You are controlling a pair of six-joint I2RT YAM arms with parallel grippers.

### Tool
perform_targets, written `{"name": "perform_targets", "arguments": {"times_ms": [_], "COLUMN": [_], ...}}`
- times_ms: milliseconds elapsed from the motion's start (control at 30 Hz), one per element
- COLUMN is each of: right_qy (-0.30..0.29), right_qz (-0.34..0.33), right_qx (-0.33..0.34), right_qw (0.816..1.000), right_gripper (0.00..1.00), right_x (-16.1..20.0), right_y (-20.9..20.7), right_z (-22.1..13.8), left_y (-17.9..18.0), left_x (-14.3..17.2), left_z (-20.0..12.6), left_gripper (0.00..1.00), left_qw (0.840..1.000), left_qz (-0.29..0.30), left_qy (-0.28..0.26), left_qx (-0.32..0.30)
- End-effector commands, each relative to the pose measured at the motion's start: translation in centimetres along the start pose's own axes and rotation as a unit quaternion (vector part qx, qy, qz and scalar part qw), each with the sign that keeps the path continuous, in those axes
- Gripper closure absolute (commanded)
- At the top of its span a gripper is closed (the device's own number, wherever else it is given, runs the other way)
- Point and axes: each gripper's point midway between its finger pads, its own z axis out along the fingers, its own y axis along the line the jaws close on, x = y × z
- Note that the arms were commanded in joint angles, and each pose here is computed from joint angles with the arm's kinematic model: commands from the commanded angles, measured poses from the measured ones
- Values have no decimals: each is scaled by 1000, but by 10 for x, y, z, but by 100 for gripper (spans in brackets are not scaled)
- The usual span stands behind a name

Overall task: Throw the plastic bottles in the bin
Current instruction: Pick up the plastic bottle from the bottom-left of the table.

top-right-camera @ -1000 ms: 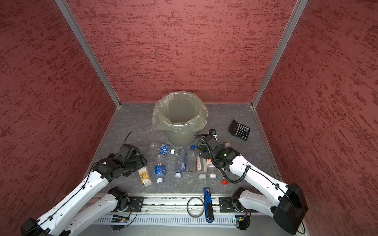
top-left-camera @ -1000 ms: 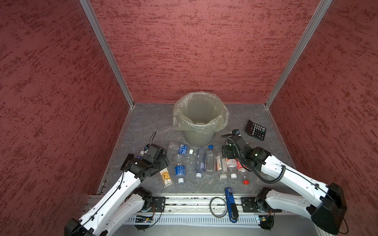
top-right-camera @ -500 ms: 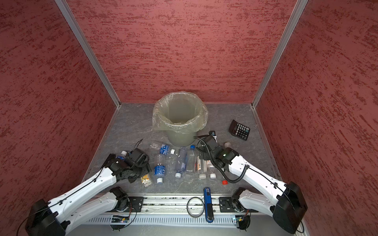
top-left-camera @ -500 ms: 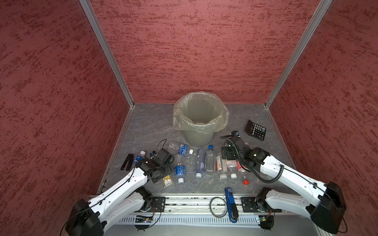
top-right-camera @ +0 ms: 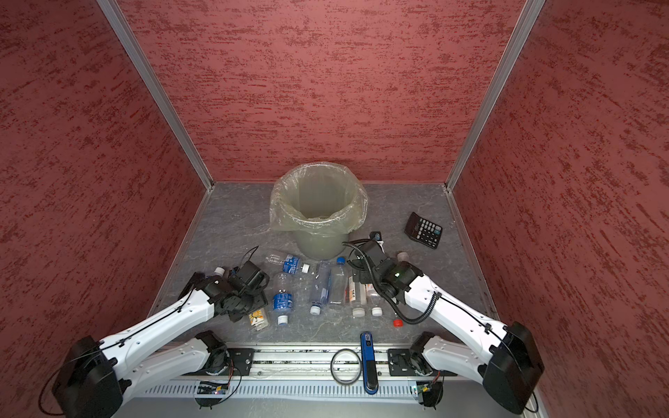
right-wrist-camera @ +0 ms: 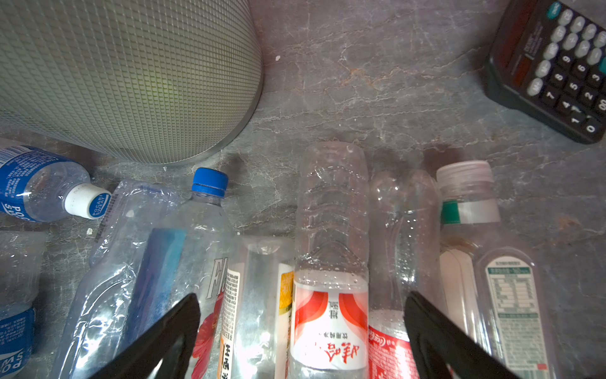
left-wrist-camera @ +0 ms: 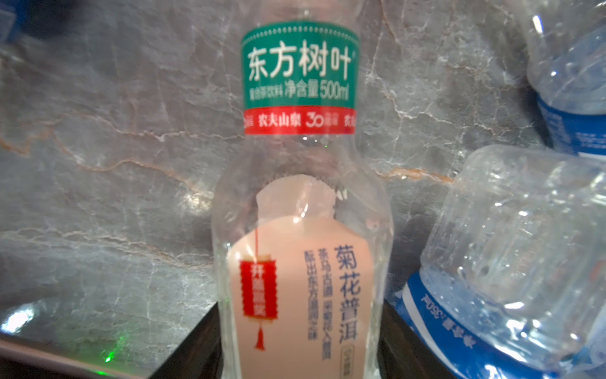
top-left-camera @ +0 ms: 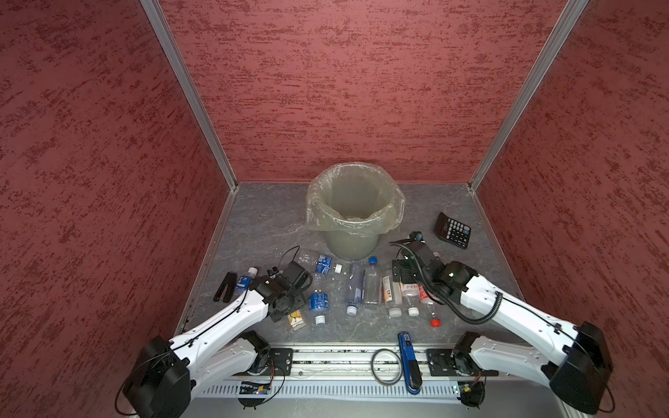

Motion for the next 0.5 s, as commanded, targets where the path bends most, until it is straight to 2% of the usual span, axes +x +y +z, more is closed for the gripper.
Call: {"name": "perform_targets", "arguments": {"times_ms": [0, 200, 300, 467], "right_qy": [1, -2, -5, -14], "right_qz": [4, 6, 6, 8], "right_qx": [13, 13, 14, 15], "right_qw": [1000, 1000, 1000, 1000], "right_gripper": [2, 2, 3, 3], "right_x": [3, 2, 0, -4], "right_y": [-5, -5, -5, -5], "right_z": [2, 0, 0, -1], "left_y": [-13, -16, -20, -40], "left_x": [-3, -3, -5, -16], "left_z": [4, 10, 7, -22], "left_gripper": [32, 37, 52, 53], "left_qw": [1000, 1000, 999, 992], "left_qz": [3, 13, 22, 46], "left_qy": [3, 11, 9, -52], "left_qx": [20, 24, 32, 105]}}
